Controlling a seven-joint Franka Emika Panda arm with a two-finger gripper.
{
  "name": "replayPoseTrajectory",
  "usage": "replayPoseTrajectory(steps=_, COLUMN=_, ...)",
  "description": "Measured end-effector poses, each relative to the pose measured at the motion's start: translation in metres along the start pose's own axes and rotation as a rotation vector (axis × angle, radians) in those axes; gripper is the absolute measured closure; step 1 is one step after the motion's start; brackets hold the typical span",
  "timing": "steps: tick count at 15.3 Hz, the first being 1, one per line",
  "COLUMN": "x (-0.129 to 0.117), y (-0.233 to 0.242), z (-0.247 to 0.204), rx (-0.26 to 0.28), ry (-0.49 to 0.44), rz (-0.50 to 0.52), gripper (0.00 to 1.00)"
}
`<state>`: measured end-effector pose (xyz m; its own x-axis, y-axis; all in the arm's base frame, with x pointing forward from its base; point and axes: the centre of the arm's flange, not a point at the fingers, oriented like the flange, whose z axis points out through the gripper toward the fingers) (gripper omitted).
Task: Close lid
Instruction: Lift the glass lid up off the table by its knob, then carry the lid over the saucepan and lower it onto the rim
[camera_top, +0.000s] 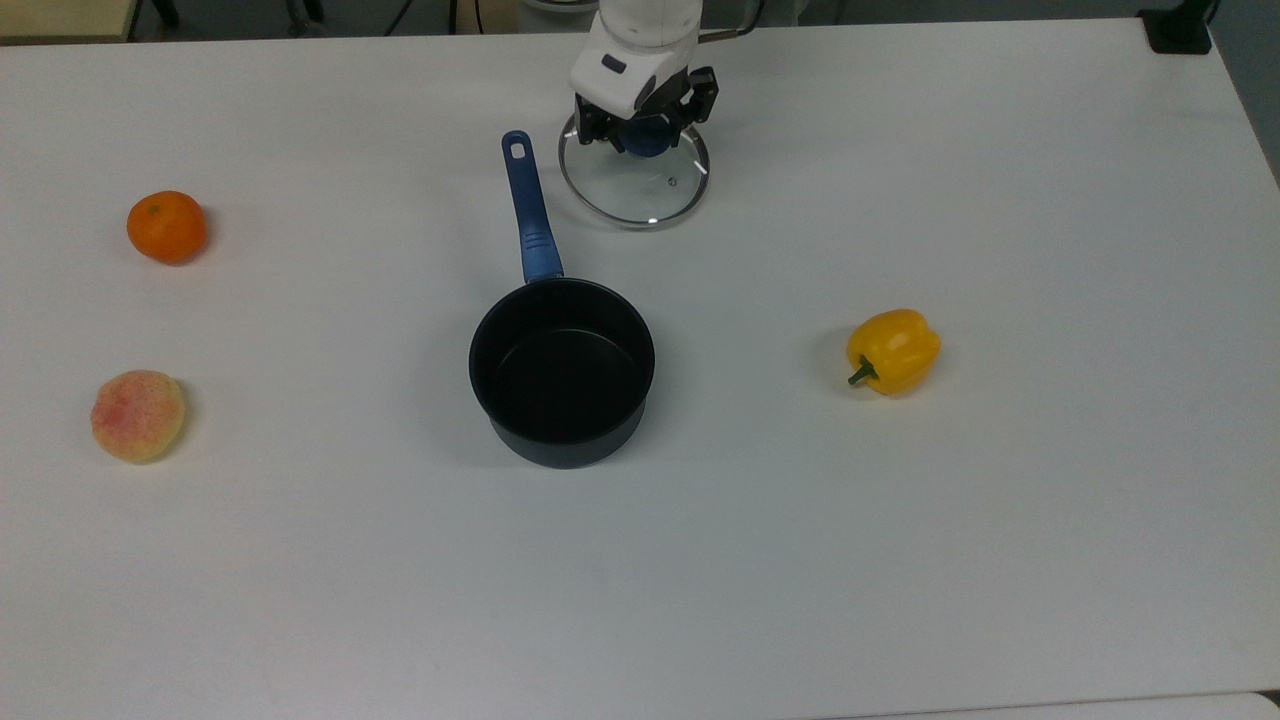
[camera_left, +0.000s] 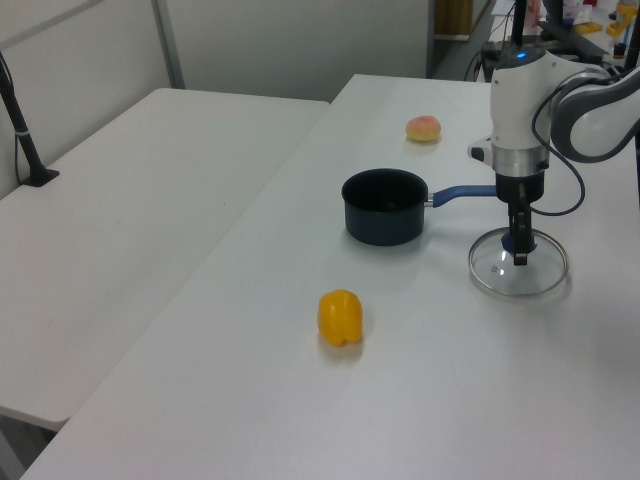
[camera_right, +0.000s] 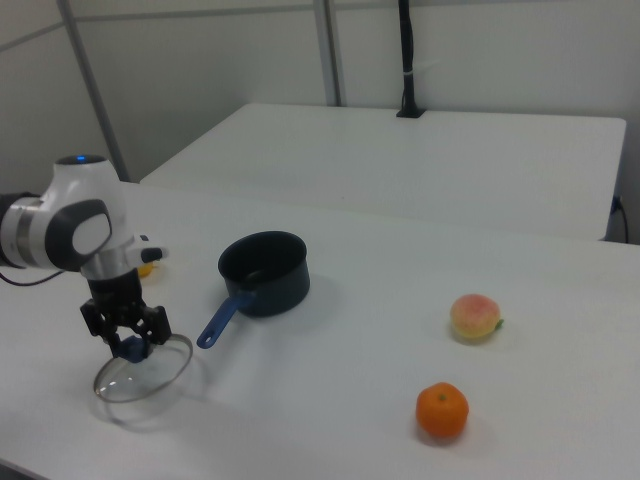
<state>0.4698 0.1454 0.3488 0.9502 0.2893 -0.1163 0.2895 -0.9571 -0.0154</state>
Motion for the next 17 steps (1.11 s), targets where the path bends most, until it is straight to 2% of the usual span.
replayPoseTrajectory(steps=5, x=0.003, y=-0.032, z=-0.044, rx=0.04, ry=-0.038, rz=-0.025, gripper=0.38)
replayPoseTrajectory(steps=10, x=0.014, y=-0.036, z=-0.097, rx=0.069, ry=-0.007, rz=-0.018, gripper=0.38)
replayPoseTrajectory(steps=13, x=0.023, y=-0.027, z=-0.137, rx=0.091, ry=0.032, rz=0.008, gripper=0.38)
replayPoseTrajectory(steps=17, x=0.042, y=0.016, z=-0.181, rx=0.134, ry=0.117, rz=0.088, gripper=0.38)
